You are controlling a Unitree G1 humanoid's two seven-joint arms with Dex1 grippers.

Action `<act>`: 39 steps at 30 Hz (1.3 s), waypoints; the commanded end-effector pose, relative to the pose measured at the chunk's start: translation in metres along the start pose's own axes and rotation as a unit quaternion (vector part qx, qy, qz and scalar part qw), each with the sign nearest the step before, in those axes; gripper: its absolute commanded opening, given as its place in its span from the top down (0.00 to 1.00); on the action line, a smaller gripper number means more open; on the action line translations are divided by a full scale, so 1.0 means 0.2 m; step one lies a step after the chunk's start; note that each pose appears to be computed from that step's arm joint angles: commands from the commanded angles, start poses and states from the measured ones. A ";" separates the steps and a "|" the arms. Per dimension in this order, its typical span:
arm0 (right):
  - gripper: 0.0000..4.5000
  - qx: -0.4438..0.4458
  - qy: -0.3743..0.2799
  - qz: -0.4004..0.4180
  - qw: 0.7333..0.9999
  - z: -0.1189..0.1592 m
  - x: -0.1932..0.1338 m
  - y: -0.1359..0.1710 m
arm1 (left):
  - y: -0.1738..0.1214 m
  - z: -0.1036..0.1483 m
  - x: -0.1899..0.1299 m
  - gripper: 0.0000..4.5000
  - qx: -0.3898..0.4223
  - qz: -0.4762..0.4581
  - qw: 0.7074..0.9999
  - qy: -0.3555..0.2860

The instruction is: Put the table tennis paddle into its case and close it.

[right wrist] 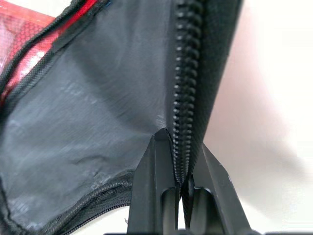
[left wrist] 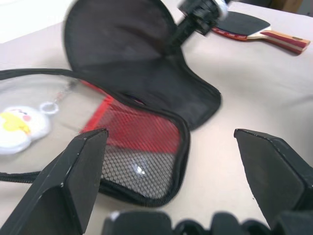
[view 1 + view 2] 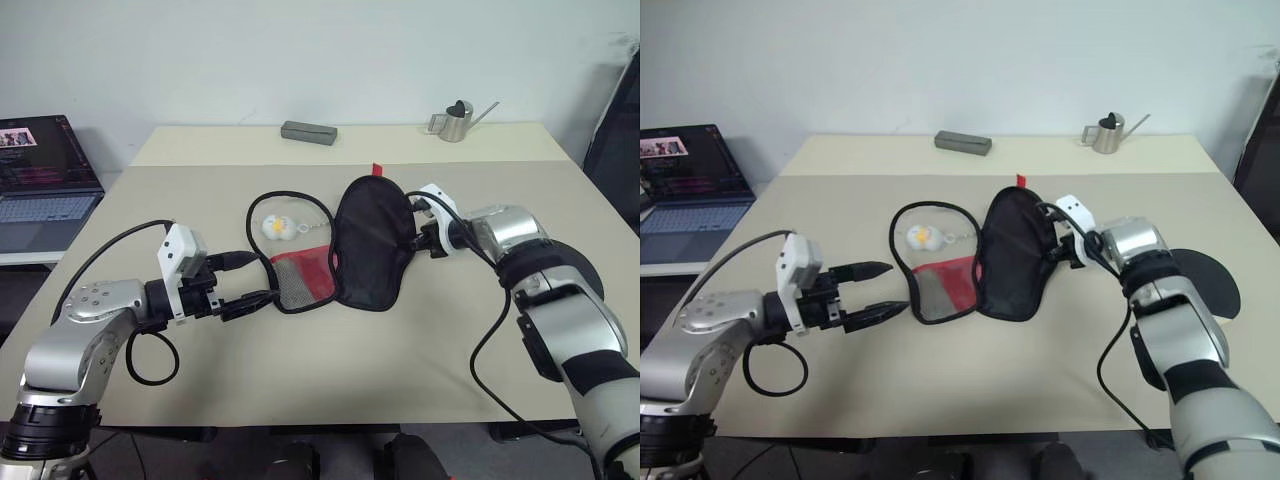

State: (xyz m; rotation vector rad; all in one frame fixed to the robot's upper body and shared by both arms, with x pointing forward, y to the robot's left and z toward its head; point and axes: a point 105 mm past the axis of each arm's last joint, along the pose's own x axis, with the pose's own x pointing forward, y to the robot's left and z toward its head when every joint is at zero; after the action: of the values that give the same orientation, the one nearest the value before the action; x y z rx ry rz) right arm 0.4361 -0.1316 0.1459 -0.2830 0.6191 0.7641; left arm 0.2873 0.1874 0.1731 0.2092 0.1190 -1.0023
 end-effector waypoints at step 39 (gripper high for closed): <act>0.66 -0.040 -0.113 -0.145 0.982 0.22 -0.18 -0.24 | 0.00 0.05 0.05 0.00 0.018 -0.012 1.000 -0.017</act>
State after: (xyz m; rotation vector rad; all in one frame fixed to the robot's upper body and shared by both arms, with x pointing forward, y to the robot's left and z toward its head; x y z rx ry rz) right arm 0.4676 -0.1651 0.1888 -0.3881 0.3731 0.5212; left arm 0.2928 0.1771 0.1718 0.2052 0.1118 -1.0236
